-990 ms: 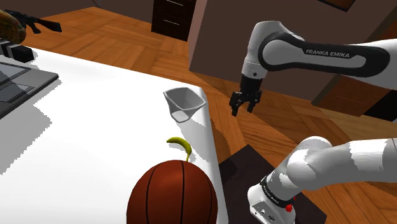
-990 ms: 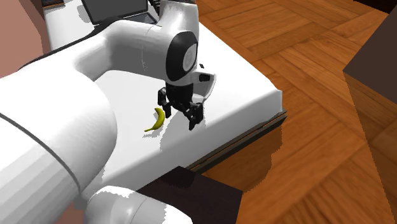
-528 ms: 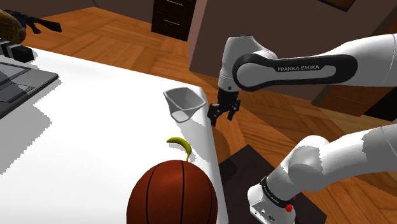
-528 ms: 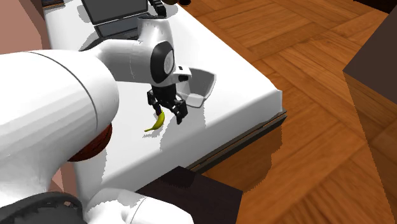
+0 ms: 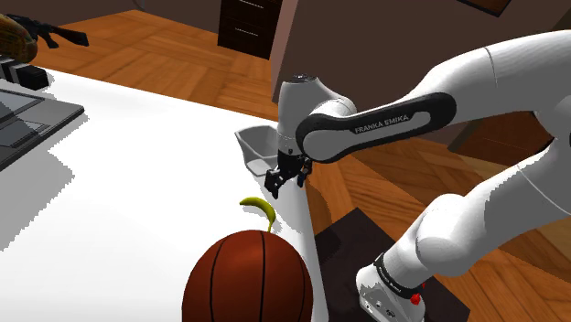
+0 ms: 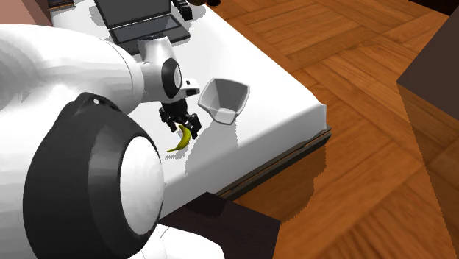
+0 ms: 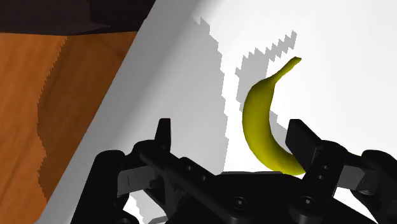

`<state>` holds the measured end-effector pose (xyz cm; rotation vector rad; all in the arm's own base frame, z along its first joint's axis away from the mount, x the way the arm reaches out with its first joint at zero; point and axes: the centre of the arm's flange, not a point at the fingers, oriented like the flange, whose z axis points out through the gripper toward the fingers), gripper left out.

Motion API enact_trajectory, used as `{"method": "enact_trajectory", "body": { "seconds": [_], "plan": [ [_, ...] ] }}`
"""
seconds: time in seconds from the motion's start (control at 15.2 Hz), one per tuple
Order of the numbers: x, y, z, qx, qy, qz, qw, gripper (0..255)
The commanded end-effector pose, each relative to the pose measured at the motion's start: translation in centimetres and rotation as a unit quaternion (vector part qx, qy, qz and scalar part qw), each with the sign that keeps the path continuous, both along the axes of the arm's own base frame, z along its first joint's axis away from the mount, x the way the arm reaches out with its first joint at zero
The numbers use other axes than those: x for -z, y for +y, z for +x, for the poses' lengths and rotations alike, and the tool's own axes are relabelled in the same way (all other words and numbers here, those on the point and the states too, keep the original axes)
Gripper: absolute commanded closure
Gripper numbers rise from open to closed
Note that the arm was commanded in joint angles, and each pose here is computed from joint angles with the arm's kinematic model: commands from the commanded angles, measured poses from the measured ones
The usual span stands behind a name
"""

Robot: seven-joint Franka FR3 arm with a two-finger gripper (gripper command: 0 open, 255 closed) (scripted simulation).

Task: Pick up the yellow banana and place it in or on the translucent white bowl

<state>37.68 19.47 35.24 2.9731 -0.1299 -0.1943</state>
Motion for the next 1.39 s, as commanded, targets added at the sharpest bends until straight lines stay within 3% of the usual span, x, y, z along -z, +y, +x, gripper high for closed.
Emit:
{"method": "enact_trajectory", "body": {
  "seconds": [0.0, 0.2, 0.66, 1.25, 1.32],
  "plan": [
    [2.0, 1.9, 0.8, -0.007, -0.005, -0.007, 0.9999, 0],
    [4.7, 4.7, 1.8, -0.018, -0.012, -0.018, 0.9996, 0],
    [8.3, 4.0, 1.4, -0.018, -0.012, -0.018, 0.9996, 0],
    [8.6, 3.9, 1.4, -0.018, -0.012, -0.018, 0.9996, 0],
    [8.6, 3.9, 1.4, -0.018, -0.012, -0.018, 0.9996, 255]
  ]
}}
